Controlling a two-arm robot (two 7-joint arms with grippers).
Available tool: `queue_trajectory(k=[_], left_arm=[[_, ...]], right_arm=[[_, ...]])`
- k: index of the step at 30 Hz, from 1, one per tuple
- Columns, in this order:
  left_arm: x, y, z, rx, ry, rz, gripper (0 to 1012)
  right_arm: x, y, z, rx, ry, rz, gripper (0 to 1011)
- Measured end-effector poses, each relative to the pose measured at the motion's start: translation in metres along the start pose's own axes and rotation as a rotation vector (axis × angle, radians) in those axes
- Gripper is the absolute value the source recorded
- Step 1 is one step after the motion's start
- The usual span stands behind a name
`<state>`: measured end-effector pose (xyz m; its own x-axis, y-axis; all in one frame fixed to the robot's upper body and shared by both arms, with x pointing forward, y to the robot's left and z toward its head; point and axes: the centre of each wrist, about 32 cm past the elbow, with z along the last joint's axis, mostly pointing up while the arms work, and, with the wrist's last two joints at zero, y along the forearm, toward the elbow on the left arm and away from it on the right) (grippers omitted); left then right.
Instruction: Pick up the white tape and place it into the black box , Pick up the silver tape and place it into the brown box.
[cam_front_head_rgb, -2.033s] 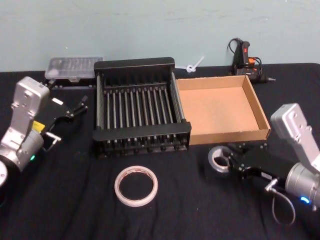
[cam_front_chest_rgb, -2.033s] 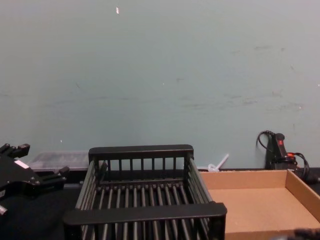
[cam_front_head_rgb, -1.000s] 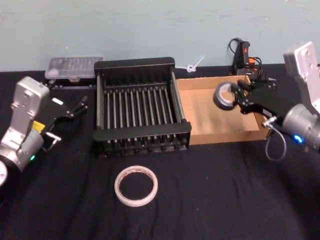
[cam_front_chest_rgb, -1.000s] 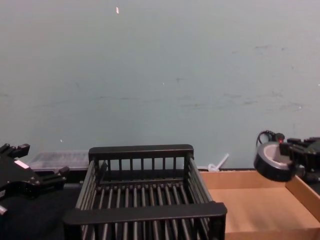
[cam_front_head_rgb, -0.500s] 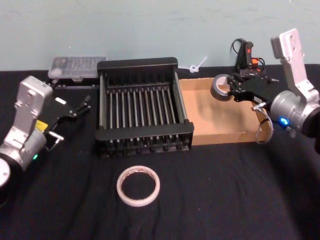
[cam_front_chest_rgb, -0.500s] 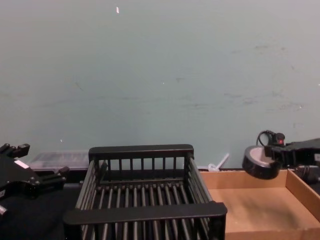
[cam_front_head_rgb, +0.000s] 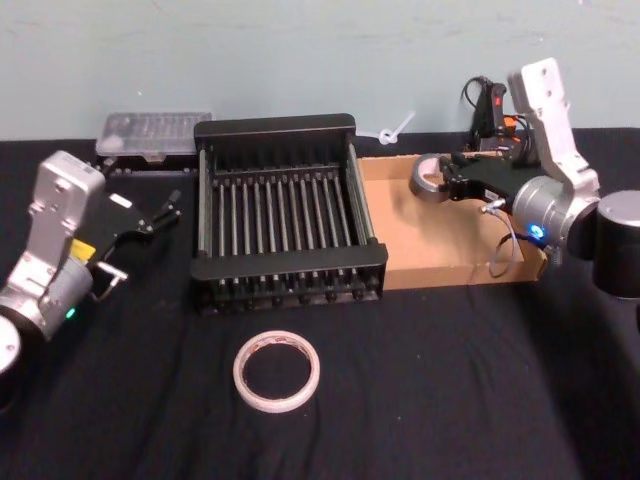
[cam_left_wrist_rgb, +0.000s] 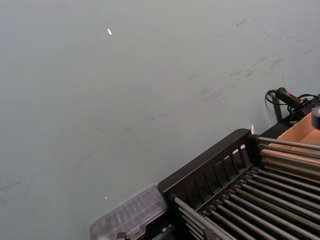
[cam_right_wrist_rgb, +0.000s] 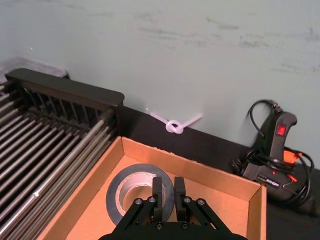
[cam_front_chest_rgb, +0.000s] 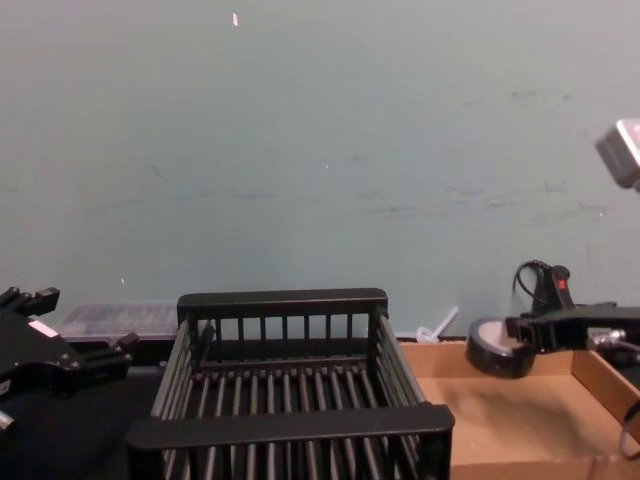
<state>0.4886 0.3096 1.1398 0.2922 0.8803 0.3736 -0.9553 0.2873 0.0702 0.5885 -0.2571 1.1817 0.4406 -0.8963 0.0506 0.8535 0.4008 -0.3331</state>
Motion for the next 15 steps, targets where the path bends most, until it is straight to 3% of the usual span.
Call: queue_trajectory(k=[15], left_arm=[[0.0000,0.0000,0.0000,0.000,0.000,0.000,1001]], right_arm=[[-0.0004,0.0078,-0.0025,-0.019,-0.001,-0.008,145]])
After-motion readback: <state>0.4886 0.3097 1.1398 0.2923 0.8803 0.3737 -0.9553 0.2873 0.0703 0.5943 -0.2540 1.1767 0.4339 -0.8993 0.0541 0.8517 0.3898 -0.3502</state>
